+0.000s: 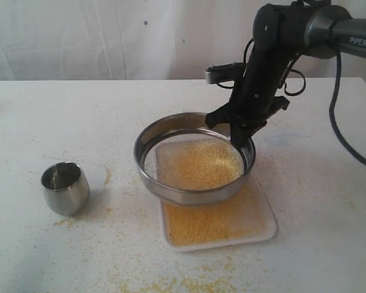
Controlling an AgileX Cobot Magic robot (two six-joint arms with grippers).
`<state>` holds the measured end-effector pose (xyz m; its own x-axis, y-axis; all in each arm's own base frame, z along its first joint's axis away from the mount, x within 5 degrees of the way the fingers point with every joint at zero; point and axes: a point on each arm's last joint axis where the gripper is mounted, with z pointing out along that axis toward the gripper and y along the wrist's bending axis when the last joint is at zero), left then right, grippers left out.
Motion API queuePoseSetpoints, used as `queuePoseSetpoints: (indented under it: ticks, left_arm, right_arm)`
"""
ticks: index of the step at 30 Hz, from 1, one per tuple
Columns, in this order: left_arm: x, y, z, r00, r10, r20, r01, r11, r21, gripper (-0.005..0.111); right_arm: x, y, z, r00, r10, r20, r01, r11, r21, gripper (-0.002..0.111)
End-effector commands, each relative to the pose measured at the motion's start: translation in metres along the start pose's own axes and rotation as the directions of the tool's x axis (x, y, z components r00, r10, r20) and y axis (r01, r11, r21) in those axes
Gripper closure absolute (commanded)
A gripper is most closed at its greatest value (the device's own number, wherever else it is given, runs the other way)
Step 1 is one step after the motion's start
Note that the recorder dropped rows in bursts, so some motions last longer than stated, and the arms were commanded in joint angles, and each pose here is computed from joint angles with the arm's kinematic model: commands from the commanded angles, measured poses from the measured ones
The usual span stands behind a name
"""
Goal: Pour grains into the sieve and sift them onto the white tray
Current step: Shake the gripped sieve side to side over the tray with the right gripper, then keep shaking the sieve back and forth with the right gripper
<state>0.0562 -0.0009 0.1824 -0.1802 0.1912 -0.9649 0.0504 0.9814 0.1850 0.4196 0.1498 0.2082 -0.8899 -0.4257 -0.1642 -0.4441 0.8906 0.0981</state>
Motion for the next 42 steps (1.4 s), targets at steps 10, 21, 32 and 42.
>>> queuePoseSetpoints:
  ticks: [10,21,32,42]
  left_arm:
    - [0.000,0.000,0.000,1.000,-0.007,0.004,0.007,1.000,-0.002,0.107]
    - [0.000,0.000,0.000,1.000,-0.007,0.004,0.007,1.000,-0.002,0.107]
    - [0.000,0.000,0.000,1.000,-0.007,0.004,0.007,1.000,-0.002,0.107]
    - [0.000,0.000,0.000,1.000,-0.007,0.004,0.007,1.000,-0.002,0.107]
  right_arm:
    - [0.002,0.012,-0.013,0.950,-0.302,0.082,0.313,0.929,-0.196,0.108]
    - [0.000,-0.007,-0.015,0.991,-0.113,0.067,0.117,0.992,-0.051,0.108]
    - [0.004,-0.028,-0.020,0.986,0.158,0.057,-0.164,0.977,0.135,0.108]
    - [-0.003,-0.005,-0.024,0.993,0.029,0.118,-0.023,0.999,-0.048,0.108]
